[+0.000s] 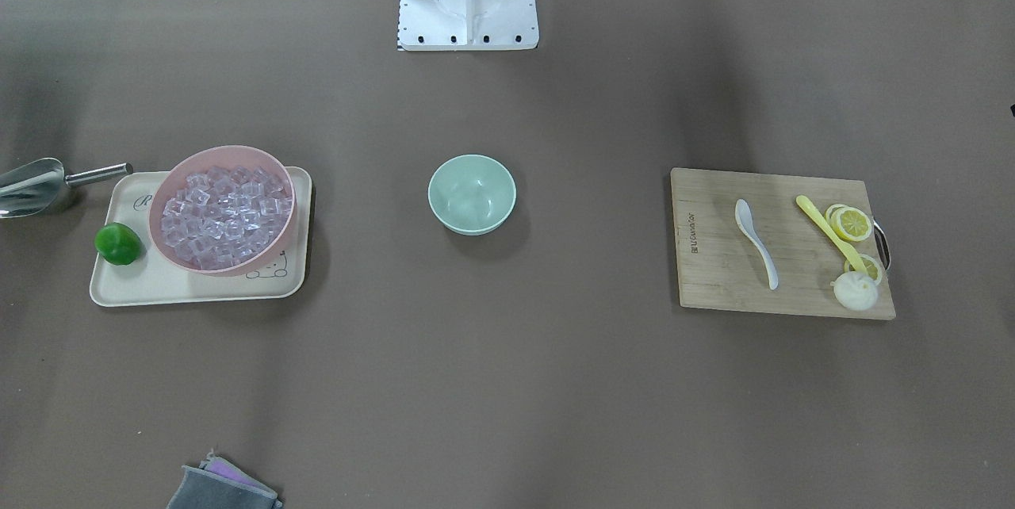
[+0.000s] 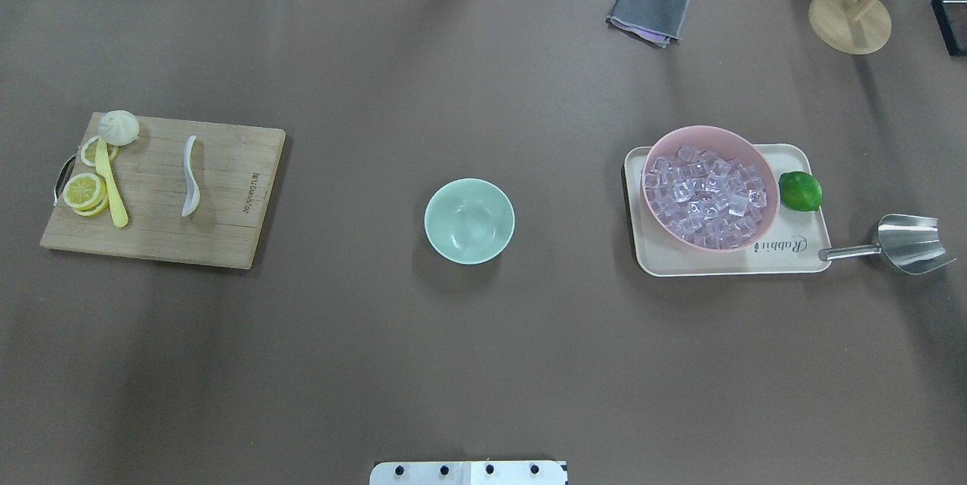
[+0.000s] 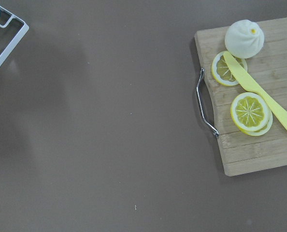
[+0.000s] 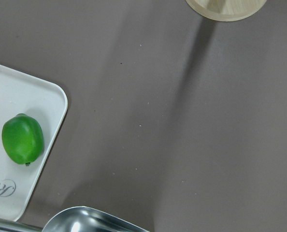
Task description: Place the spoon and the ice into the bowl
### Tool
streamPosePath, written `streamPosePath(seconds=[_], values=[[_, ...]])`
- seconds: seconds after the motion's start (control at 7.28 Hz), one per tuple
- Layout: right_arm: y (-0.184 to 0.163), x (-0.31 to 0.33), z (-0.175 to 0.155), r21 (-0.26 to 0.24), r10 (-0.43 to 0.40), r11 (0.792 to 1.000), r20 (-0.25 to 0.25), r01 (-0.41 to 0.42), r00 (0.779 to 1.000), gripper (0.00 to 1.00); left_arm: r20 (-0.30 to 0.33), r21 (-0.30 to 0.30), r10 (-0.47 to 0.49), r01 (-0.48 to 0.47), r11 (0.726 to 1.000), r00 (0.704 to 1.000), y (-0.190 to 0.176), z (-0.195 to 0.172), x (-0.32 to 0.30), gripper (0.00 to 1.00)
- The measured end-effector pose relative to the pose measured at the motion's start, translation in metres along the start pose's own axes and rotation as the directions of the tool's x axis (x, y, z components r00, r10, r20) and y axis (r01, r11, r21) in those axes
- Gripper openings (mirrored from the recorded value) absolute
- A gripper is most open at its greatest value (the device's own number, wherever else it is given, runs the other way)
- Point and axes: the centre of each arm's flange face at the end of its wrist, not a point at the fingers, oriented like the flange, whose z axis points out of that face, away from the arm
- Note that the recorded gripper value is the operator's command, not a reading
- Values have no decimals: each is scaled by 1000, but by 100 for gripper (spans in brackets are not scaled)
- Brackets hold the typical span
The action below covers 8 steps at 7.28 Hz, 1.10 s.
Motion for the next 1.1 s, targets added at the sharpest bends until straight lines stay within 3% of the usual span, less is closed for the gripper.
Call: streamPosePath(seconds=[0.27,0.55,0.69,1.1], values=[[-8,-8,-6,15,35,999,5,-35,999,100,2,22,-16,16,1000,1000,-13,-7,7,98],[-36,-38,-11,37,132,990,15,-133,991,100,-20,54,-62,63,997,998,-59,-15,36,99],[-51,-55,-7,38,131,991,19,-131,991,100,-34,49,-62,63,997,998,-86,-9,59,99],[-84,-113,9,35,83,996,25,-84,996,100,-36,31,-230,231,973,973,-158,27,172,99]])
